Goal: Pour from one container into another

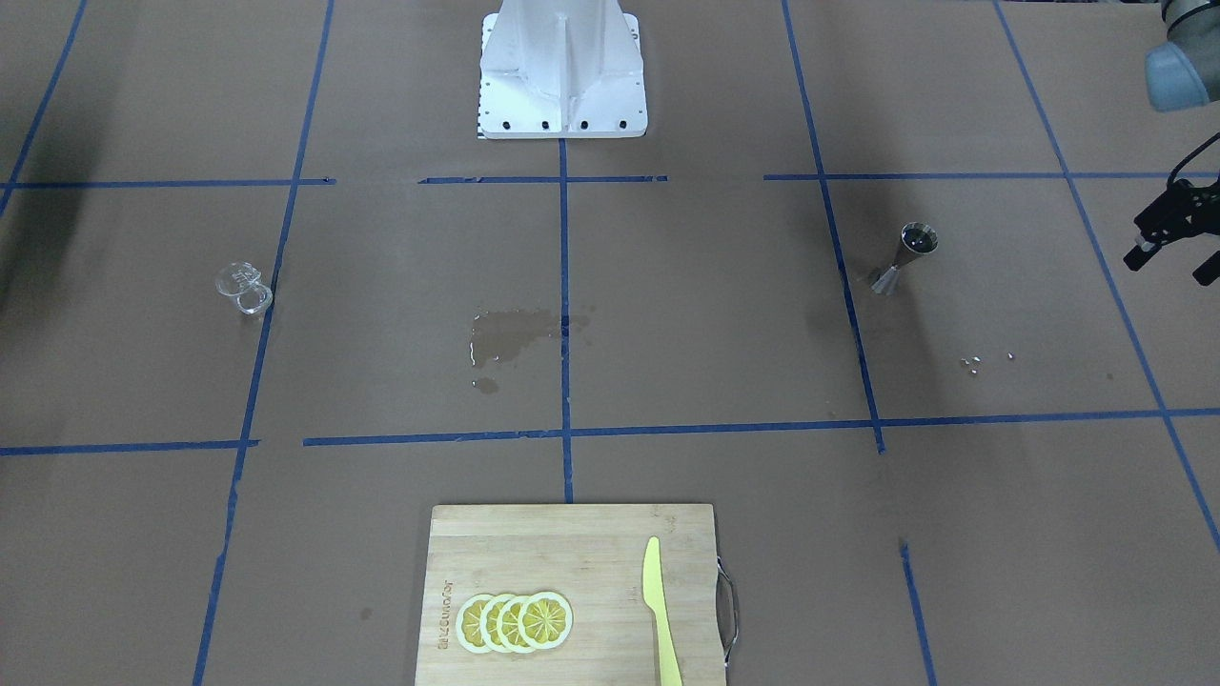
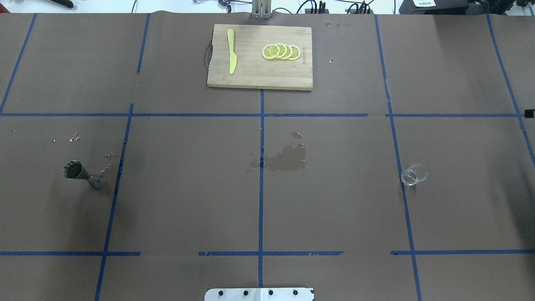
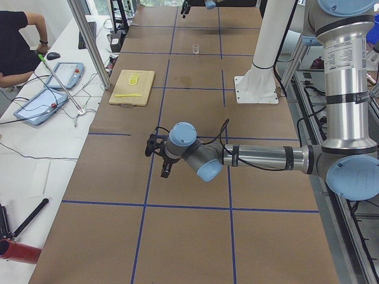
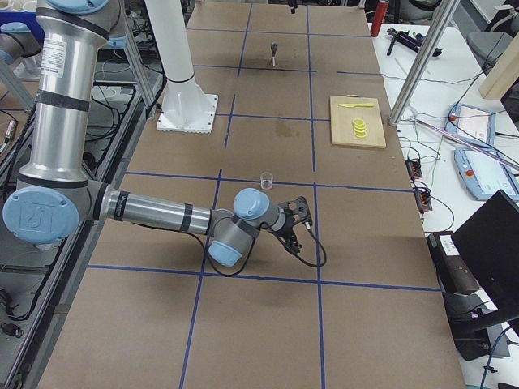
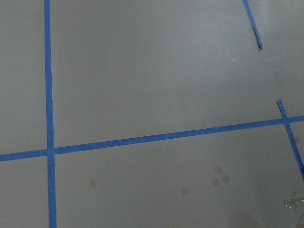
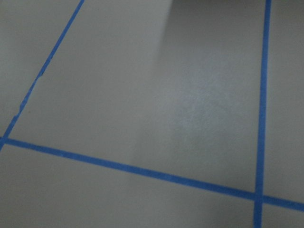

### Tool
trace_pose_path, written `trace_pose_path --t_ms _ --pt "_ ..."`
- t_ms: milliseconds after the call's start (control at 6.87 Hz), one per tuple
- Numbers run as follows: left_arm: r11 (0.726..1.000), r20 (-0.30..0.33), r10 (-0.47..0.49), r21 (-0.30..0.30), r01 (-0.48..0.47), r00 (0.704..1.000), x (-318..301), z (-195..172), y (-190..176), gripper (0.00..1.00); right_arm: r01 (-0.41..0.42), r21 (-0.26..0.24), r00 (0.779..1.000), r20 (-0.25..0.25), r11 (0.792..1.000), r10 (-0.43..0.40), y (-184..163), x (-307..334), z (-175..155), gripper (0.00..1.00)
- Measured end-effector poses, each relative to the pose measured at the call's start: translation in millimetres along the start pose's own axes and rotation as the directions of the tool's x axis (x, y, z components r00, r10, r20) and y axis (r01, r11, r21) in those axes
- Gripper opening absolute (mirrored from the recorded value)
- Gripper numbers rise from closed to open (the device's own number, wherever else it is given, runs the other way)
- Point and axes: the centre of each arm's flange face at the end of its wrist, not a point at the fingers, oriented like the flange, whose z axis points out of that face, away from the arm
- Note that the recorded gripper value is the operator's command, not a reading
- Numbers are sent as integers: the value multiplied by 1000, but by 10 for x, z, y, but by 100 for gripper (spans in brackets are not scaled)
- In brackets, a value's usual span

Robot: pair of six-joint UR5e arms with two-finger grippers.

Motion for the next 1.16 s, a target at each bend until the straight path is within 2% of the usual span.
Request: trace_pose_path --t_ms 146,437,582,728,873,1165 --pt "1000 -1 2 0 -2 1000 0 -4 2 100 -34 -44 999 -12 998 34 -471 160 -221 100" --pt "1000 -12 9 -5 -9 1000 55 -15 -11 100 -30 -134 999 -47 991 24 -1011 327 -472 100" --pt "1000 -43 20 -23 -21 999 124 -7 -16 100 3 -206 999 -53 979 -14 -1180 345 -499 100" --pt "998 -81 45 -50 -49 996 140 -12 28 100 29 -288 998 -50 957 -45 -1316 327 -537 100" --pt "993 -100 84 -70 -91 991 79 -50 97 100 39 -355 997 -46 934 -59 -1352 244 -619 100" --pt "984 -57 146 -91 -151 988 -157 -313 105 100 40 -419 994 -74 907 -78 -1024 82 -820 100"
